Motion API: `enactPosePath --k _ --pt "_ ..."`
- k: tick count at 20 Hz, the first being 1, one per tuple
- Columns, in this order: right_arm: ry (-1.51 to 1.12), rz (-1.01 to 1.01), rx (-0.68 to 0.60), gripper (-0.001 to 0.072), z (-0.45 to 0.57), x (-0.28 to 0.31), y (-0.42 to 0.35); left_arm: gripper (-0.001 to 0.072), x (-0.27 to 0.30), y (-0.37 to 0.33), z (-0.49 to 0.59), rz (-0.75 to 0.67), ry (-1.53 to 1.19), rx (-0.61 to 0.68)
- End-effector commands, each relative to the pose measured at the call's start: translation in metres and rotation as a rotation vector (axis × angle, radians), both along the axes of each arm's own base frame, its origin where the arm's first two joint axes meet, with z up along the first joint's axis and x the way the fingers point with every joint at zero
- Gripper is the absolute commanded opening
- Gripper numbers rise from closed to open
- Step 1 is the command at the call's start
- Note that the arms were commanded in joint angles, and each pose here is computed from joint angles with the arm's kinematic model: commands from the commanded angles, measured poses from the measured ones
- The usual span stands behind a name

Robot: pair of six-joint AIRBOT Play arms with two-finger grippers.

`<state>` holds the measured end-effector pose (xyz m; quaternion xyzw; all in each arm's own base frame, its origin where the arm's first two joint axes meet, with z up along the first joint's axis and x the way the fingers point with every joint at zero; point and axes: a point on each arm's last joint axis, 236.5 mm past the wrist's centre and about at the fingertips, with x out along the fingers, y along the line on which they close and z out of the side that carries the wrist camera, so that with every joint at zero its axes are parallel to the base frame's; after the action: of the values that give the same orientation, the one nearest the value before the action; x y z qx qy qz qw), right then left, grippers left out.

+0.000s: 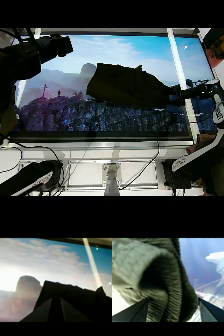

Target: Fold the clothes and pants, and hang the long-sleeved shirts on hangers.

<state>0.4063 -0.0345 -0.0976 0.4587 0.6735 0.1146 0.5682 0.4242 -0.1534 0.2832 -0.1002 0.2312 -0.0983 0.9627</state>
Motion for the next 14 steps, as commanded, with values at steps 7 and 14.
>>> enactPosePath --k 7,14 --pt "-0.031 0.076 0.035 0.0103 -0.015 0.005 0.028 0.0142 0.0 -0.001 0.0 -0.001 0.0 0.0" --pt "-0.104 -0.021 0.064 0.0014 0.034 0.012 -0.001 0.0142 0.0 0.0 0.0 -0.001 -0.001 0.0"
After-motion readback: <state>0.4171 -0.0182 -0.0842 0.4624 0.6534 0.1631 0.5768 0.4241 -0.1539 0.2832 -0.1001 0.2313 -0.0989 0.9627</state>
